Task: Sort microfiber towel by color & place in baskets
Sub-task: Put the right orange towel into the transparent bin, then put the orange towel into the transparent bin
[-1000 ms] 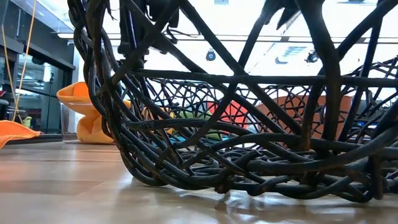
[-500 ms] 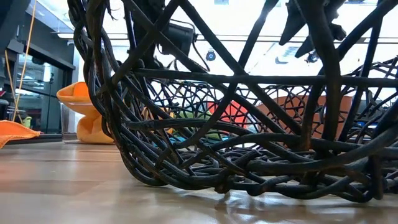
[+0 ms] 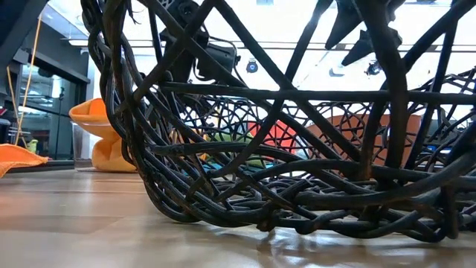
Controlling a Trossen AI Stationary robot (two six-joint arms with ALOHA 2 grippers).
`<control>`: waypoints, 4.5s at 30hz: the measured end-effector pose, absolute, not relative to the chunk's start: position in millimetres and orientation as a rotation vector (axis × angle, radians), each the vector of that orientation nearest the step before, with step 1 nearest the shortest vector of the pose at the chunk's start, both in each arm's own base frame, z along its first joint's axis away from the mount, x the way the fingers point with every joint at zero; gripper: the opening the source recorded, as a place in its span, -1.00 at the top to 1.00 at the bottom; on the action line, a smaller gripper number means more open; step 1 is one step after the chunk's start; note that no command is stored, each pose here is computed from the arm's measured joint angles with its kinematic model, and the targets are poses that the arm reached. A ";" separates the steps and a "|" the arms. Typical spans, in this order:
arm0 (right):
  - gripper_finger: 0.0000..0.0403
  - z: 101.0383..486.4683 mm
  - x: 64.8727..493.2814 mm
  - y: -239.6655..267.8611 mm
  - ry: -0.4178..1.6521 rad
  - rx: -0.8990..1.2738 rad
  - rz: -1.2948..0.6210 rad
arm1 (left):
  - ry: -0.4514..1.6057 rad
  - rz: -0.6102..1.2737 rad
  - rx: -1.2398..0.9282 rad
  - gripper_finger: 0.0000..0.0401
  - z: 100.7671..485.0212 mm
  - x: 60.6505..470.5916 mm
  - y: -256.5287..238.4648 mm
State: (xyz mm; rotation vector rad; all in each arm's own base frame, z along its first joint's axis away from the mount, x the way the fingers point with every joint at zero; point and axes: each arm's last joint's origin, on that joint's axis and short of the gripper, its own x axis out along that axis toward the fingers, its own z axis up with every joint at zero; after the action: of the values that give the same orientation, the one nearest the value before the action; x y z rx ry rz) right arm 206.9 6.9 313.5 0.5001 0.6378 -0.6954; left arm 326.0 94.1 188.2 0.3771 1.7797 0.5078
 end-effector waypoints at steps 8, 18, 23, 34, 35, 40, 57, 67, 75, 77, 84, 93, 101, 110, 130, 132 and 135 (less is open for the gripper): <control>-0.48 313.7 207.3 6.9 0.641 0.481 -0.687 | 1.697 0.522 0.290 0.94 215.1 314.0 106.1; -0.48 313.9 207.6 7.0 0.638 0.482 -0.685 | 1.211 0.767 0.107 1.00 333.6 240.7 102.1; -0.48 314.1 207.9 7.0 0.634 0.484 -0.685 | 0.925 0.991 -0.003 1.00 383.1 179.9 93.4; -0.48 316.7 209.6 5.7 0.581 0.468 -0.719 | 0.967 1.226 -0.128 1.00 346.7 138.9 113.7; -0.48 316.9 209.8 5.6 0.576 0.466 -0.722 | 0.972 1.222 -0.145 1.00 335.6 142.5 117.7; -0.48 316.9 209.9 5.5 0.573 0.473 -0.726 | 0.866 1.127 -0.244 1.00 291.2 163.7 135.4; -0.48 316.9 209.9 5.4 0.564 0.488 -0.737 | 0.528 1.287 0.132 1.00 415.1 167.3 146.6; -0.48 316.9 209.8 5.3 0.563 0.485 -0.740 | 0.629 1.227 -0.098 1.00 380.8 161.6 126.5; -0.48 317.1 209.6 4.9 0.555 0.477 -0.754 | 0.710 1.177 -0.292 1.00 300.4 154.3 93.5; -0.48 317.1 209.6 4.9 0.555 0.477 -0.753 | 0.750 1.196 -0.324 1.00 278.1 149.5 89.7; -0.48 315.8 211.4 4.9 0.558 0.470 -0.762 | 0.941 1.174 -0.258 1.00 241.7 153.8 108.1; -0.48 306.1 222.7 6.0 0.596 0.452 -0.775 | 1.360 0.801 0.082 1.00 252.8 174.0 163.7; -0.48 299.7 233.6 7.4 0.604 0.455 -0.767 | 1.650 0.511 -0.037 1.00 200.6 191.0 193.3; -0.48 304.7 238.1 7.8 0.544 0.462 -0.739 | 1.918 0.486 -0.041 0.79 162.9 198.9 188.6; -0.48 309.3 234.4 7.2 0.547 0.397 -0.713 | 1.406 0.713 -0.185 0.02 306.9 190.3 173.6; -0.48 312.0 231.8 6.2 0.537 0.384 -0.715 | 1.318 0.715 -0.242 0.01 319.9 182.1 164.0; -0.48 315.7 228.2 3.4 0.522 0.369 -0.725 | 1.231 0.747 -0.281 0.01 335.3 170.3 151.3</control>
State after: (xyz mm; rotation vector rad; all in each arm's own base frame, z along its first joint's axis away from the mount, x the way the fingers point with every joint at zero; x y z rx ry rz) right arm 228.2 3.4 315.7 0.3692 0.5219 -0.7248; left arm 170.3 151.3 335.3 -0.2814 1.2306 0.7471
